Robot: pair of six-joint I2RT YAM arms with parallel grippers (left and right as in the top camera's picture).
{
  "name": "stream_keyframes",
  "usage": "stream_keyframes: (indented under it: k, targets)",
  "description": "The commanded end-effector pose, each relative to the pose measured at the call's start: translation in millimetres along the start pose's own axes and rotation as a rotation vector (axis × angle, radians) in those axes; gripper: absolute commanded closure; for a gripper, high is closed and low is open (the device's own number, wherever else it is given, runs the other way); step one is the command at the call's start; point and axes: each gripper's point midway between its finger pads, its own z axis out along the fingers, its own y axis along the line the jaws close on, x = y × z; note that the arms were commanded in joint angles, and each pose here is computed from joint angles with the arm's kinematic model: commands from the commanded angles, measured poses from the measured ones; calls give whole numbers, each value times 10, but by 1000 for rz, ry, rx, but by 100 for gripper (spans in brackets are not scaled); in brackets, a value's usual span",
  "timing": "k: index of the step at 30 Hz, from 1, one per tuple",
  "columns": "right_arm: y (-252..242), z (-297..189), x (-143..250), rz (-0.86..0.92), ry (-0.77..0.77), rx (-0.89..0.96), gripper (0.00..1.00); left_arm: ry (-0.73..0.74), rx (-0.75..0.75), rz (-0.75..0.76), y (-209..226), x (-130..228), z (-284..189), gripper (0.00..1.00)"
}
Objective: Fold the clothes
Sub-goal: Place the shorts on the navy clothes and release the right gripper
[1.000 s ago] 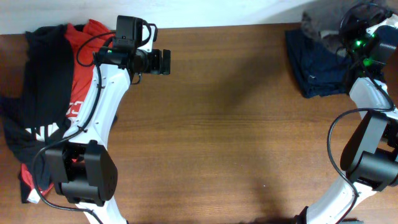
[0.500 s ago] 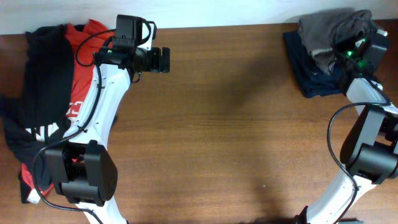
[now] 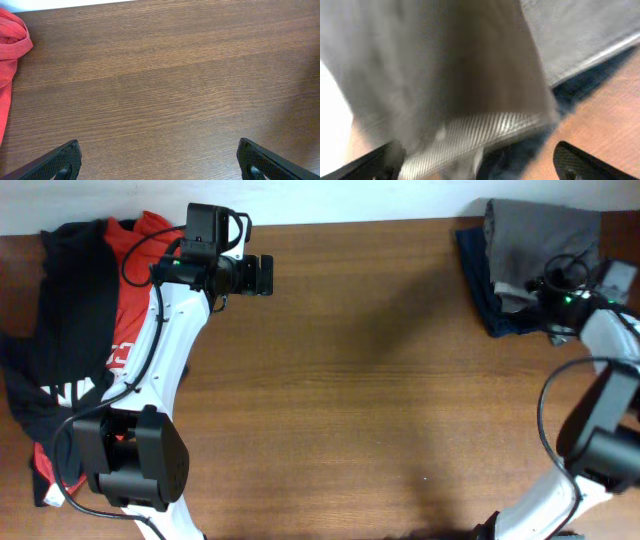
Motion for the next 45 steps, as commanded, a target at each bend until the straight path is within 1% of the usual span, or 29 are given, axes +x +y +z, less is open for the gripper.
stream_keyframes:
  k: [1,3,5,9,11,12,14,17,20,23,27,30,34,37,40,45]
  targets:
    - [309,-694,-162,-274,-98,-26,1,-26,-7,19,15,-76,-75,1]
    - [366,-882,-138,-348,-107,-27,0,-26,-7,19,15,-76,-75,1]
    - [451,-1056,-199,-429,-157,-28,4,-26,-7,19,15,-76,-72,1]
    - [543,-1168,-561,-551,-336,30,9,-29,-7,19,17,-84,-46,1]
    - [660,-1103,-816,-660,-459,51,8,-22,-8,18,22,-65,10,1]
    - [706,-1063,-890,-697,-496,52,4,-18,-8,18,24,-53,31,1]
    - [820,-890,-1107,-798,-604,37,1,1,-7,18,21,-3,107,1]
    - [854,-645,-1258,-829,-687,17,1,11,-6,20,16,26,155,1]
    - [847,-307,-1295,-840,-738,-9,1,11,-6,20,17,26,175,1]
    - [814,92,-1201,-854,-750,-33,1,0,-6,20,18,1,189,1]
    - [735,666,-912,-875,-712,-52,1,-22,-6,22,15,-53,195,1]
    - [568,1130,-630,-862,-620,-46,1,-45,-5,24,13,-110,193,1]
    - [295,1495,-394,-820,-531,-13,1,-57,-5,24,12,-139,193,1]
    - [174,1582,-321,-812,-487,6,1,-60,-5,25,13,-145,199,1]
    - [242,1448,-414,-809,-498,8,1,-63,-5,25,14,-151,220,1]
    - [748,778,-727,-816,-589,-30,2,-57,-4,24,15,-134,242,1]
